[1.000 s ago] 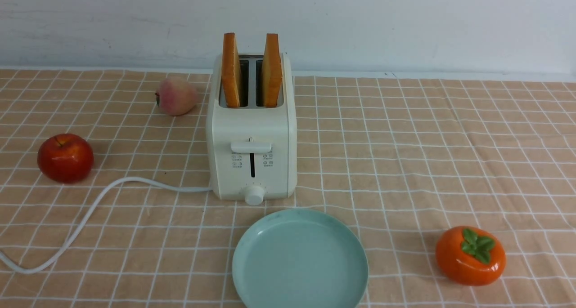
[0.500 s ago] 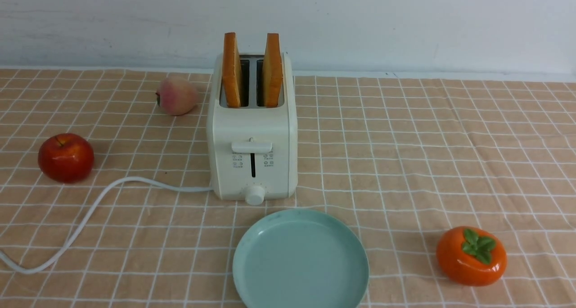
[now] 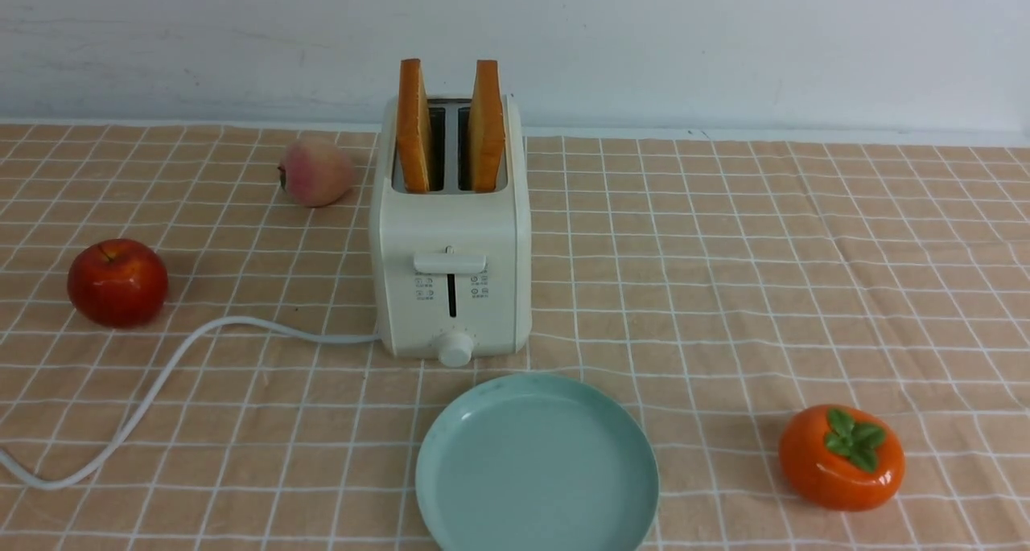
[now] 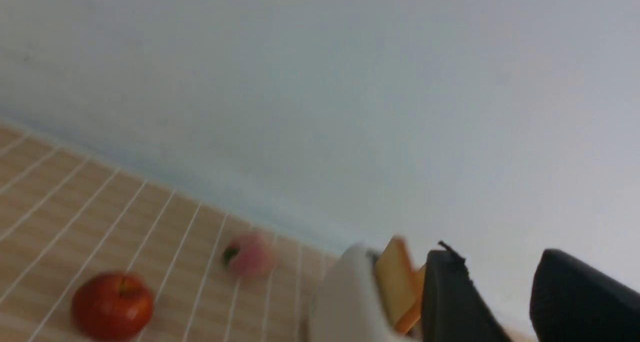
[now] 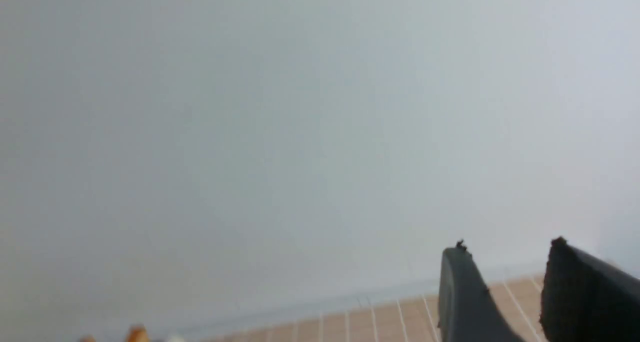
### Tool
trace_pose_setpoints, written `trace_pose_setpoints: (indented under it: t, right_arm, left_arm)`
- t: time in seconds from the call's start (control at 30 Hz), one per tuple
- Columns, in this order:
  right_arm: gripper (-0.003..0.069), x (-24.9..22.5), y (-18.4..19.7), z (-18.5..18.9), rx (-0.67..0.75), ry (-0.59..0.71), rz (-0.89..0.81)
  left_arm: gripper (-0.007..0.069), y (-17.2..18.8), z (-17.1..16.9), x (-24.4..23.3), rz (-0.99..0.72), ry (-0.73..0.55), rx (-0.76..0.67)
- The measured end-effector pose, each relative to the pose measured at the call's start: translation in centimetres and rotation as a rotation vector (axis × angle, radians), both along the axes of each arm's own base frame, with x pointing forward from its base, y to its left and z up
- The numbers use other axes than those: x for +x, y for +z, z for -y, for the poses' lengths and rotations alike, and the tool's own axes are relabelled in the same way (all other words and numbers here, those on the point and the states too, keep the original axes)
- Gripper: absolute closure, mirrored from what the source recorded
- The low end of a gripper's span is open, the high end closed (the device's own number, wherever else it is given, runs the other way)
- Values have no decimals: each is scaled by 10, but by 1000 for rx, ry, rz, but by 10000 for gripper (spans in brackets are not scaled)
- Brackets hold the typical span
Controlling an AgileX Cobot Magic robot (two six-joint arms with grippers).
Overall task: Take toasted bread from bread machine on light coffee tablecloth place on plate.
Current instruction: 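Grasp the toast slice in the toaster and pull it up out of the slot with the right gripper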
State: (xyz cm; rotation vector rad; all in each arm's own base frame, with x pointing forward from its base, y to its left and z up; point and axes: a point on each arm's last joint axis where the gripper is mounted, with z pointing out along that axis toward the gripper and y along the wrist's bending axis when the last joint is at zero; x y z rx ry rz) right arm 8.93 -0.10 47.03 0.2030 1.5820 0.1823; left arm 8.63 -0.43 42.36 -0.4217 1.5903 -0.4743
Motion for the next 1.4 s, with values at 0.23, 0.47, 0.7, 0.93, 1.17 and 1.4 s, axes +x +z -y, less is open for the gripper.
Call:
trace_pose_setpoints:
  t: [0.23, 0.47, 0.7, 0.93, 1.17, 1.4]
  right_arm:
    - [419, 47, -30, 2, -29, -43, -271]
    - [419, 57, -75, -18, 62, 94, -397]
    - [419, 66, -125, -41, -26, 242, -522]
    - [419, 99, -125, -57, 34, 280, -624]
    - [419, 139, -114, -74, -13, 349, -776]
    - [411, 198, -92, -102, 59, 443, -771]
  left_arm:
    - [387, -37, -1, 47, -379, 29, 77]
    - [387, -45, 1, 57, -445, 17, 51]
    - [387, -51, 3, 72, -465, 11, 43]
    - [387, -65, 9, 105, -497, -16, 31]
    - [387, -83, 30, 130, -616, -105, 14]
    - [387, -84, 40, 141, -721, -180, 11]
